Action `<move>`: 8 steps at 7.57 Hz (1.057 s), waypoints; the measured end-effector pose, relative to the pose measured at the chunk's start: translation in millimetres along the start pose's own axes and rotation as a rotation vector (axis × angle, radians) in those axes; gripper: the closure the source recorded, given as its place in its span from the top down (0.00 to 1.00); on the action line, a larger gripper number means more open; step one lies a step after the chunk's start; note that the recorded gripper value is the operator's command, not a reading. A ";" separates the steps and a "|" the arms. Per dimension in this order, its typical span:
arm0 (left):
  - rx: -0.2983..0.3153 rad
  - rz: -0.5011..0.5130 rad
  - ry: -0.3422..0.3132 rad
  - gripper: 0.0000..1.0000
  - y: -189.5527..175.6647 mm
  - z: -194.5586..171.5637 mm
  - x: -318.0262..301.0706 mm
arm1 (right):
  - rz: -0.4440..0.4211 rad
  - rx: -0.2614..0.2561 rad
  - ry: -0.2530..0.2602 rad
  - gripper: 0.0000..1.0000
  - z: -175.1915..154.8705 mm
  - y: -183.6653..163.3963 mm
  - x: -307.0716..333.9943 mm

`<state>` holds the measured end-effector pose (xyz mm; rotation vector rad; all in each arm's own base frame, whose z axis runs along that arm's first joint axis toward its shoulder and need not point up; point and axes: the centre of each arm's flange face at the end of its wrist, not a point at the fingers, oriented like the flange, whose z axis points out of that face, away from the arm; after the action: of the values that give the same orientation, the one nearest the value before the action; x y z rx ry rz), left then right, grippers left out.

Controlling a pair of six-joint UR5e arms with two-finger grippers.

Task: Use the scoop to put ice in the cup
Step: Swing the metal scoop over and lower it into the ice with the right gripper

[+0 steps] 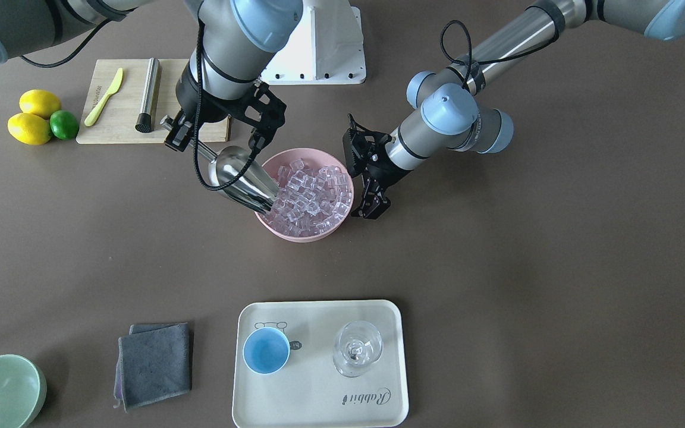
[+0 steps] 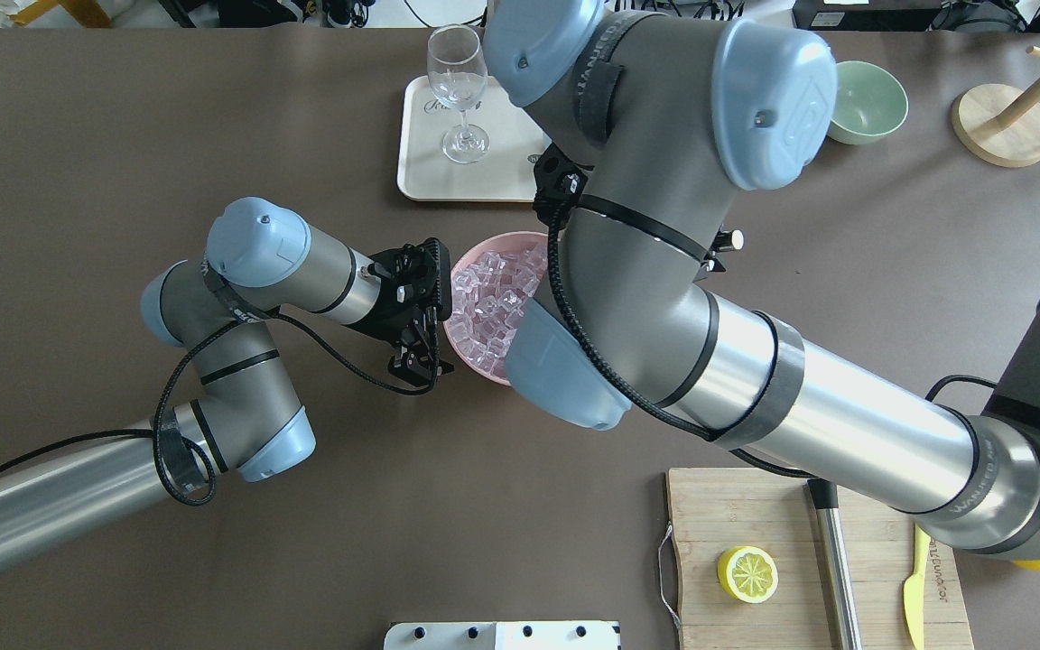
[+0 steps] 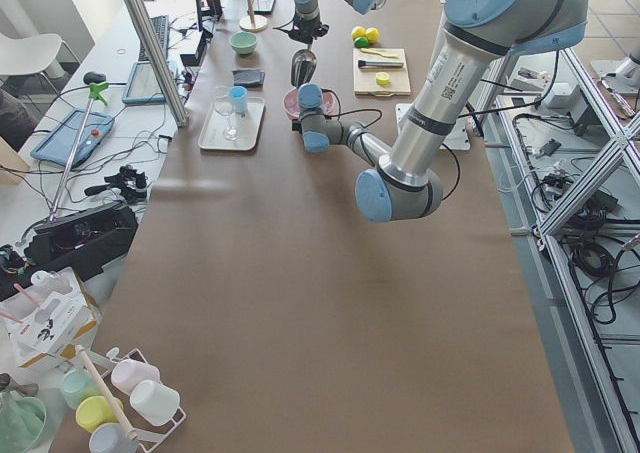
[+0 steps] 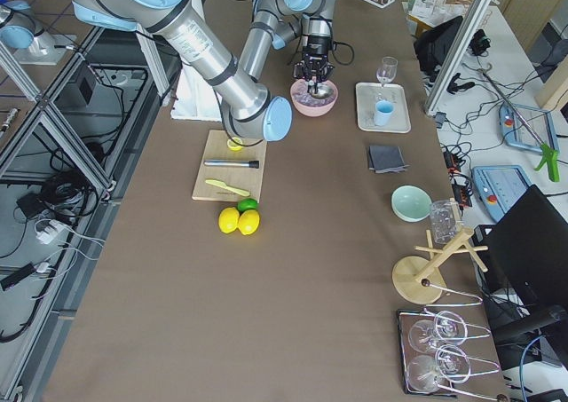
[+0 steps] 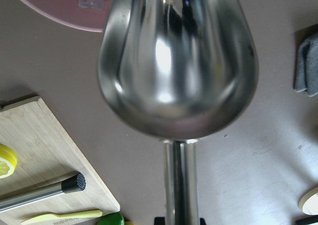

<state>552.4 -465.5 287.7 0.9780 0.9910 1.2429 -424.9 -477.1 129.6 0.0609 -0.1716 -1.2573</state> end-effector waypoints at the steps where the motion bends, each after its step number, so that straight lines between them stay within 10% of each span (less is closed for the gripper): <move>1: -0.001 -0.001 0.000 0.98 -0.2 0.7 0.0 | -0.021 -0.048 0.012 0.00 -0.5 -22.0 -2.4; 8: 0.001 -0.004 0.001 0.98 -3.1 2.5 0.3 | -0.128 -0.212 0.084 0.00 37.0 -76.9 -43.8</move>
<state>555.7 -465.5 285.4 0.9764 0.9938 1.2396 -516.3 -457.4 151.1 -0.0589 0.0395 -1.3915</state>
